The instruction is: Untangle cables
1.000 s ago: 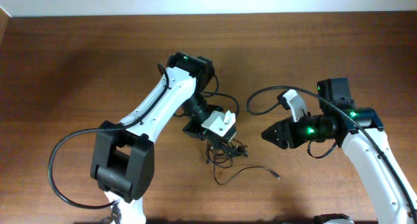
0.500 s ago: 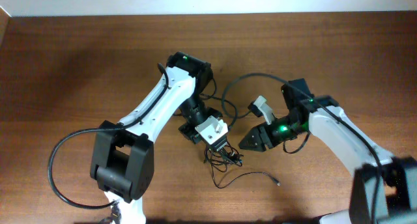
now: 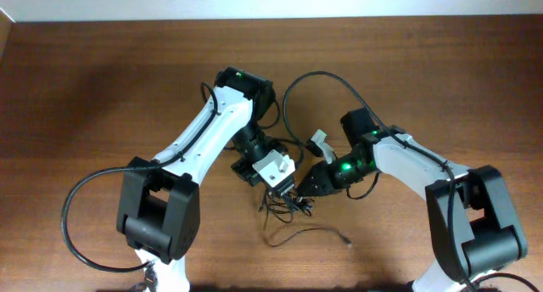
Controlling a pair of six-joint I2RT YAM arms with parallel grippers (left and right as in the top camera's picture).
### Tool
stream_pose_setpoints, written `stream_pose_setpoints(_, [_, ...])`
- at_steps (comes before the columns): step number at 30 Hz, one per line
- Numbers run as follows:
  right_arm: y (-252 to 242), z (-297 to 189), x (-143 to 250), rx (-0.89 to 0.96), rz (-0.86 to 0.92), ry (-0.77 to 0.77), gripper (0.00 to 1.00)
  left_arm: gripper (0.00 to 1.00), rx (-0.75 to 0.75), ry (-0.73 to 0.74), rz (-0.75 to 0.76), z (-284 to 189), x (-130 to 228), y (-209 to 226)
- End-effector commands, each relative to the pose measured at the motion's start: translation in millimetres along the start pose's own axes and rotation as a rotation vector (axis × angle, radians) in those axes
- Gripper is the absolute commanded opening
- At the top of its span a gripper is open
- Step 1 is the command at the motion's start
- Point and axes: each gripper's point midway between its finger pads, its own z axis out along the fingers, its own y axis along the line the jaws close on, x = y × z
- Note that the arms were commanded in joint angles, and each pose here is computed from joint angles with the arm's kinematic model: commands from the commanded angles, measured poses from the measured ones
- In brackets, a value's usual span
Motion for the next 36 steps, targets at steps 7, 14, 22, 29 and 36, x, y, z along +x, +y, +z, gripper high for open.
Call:
stream_pose_setpoints(7, [-58,-13,0,0.346,0.131,-0.006,0.11,0.00,0.003,-0.027,0.093,-2,-7,-5])
stream_pose_setpoints(14, [40,-31,-19,-0.010,-0.048,0.001,0.51,0.00,0.006,-0.009,0.098,-2,-3,-4])
stream_pose_setpoints(22, [33,-7,-8,0.105,-0.086,0.079,0.52,0.00,0.008,-0.020,0.088,-3,-5,-6])
stream_pose_setpoints(29, [22,3,1,0.130,-0.070,0.091,0.52,0.00,-0.062,-0.082,0.055,-13,-5,-1])
stream_pose_setpoints(36, [-11,-2,-2,0.318,-0.025,0.077,0.36,0.00,-0.066,-0.097,0.049,-13,-7,-1])
